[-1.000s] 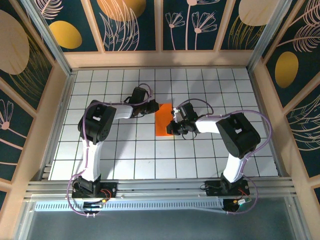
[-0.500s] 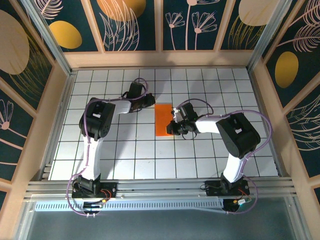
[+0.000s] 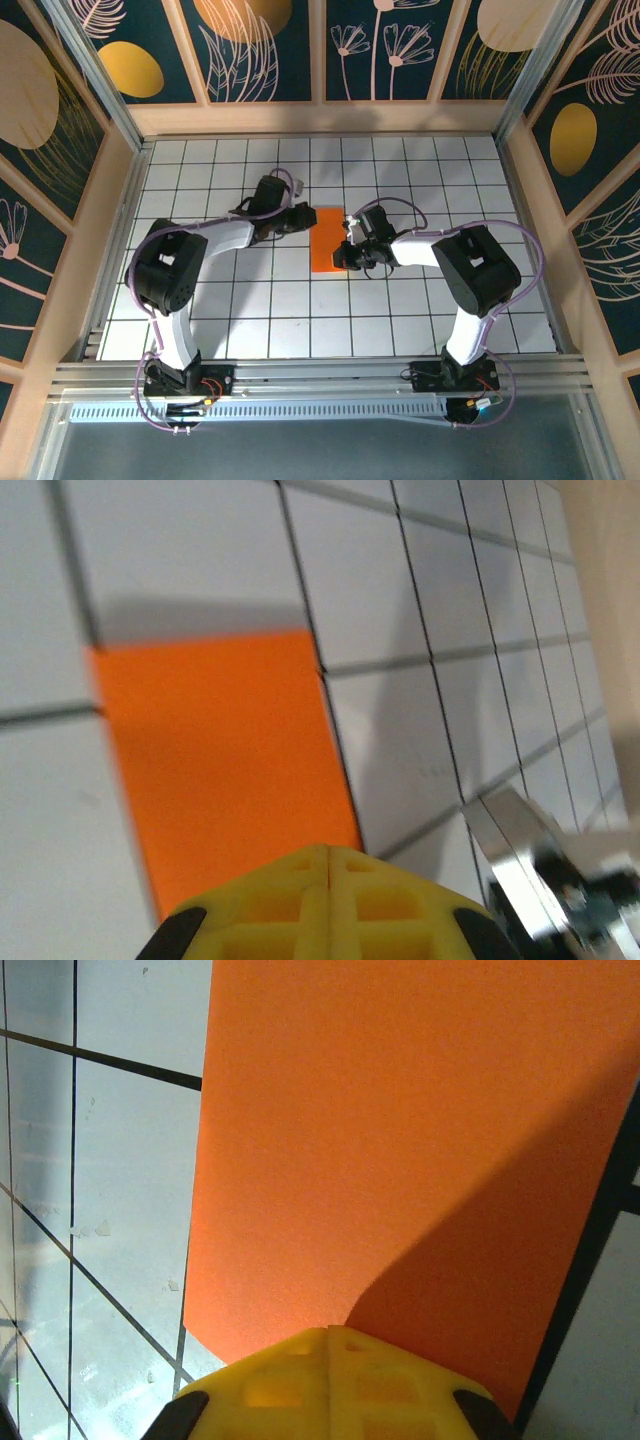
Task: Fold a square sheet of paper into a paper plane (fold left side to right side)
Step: Fold the triangle a second time at the center of the table.
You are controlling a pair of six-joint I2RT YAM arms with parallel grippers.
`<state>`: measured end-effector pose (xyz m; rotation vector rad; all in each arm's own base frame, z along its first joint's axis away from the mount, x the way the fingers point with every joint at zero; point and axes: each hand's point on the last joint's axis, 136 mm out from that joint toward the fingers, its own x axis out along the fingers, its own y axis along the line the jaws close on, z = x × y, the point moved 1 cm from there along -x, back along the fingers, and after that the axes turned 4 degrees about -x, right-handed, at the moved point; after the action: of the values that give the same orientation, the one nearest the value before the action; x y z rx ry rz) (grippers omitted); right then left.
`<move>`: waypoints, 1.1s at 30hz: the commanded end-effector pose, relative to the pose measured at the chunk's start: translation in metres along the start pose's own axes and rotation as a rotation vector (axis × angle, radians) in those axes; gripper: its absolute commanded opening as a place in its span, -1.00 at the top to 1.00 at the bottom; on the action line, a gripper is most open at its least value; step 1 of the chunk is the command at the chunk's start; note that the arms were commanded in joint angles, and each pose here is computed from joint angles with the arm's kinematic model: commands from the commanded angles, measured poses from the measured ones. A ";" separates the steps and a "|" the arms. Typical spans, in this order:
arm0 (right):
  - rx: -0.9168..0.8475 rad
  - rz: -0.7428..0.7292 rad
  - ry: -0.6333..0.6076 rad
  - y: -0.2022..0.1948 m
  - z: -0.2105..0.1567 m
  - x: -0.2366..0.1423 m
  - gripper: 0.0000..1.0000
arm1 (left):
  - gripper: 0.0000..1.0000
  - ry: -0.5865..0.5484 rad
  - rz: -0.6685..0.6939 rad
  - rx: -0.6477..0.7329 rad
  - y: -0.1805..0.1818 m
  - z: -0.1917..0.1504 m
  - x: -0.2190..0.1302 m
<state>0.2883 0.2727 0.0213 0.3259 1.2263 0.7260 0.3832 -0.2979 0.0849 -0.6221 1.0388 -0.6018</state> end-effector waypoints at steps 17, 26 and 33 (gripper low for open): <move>0.130 -0.148 0.181 -0.040 -0.054 0.003 0.95 | 1.00 0.095 0.178 -0.077 0.057 -0.049 0.028; 0.079 0.024 0.039 0.005 0.006 -0.027 0.44 | 1.00 0.103 0.196 -0.080 0.064 -0.064 0.027; 0.131 0.010 0.021 -0.014 0.007 -0.045 0.15 | 1.00 0.096 0.177 -0.075 0.059 -0.062 0.028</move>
<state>0.3045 0.2412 0.0491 0.4327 1.2520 0.6639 0.3624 -0.2997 0.0223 -0.5789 1.1286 -0.5059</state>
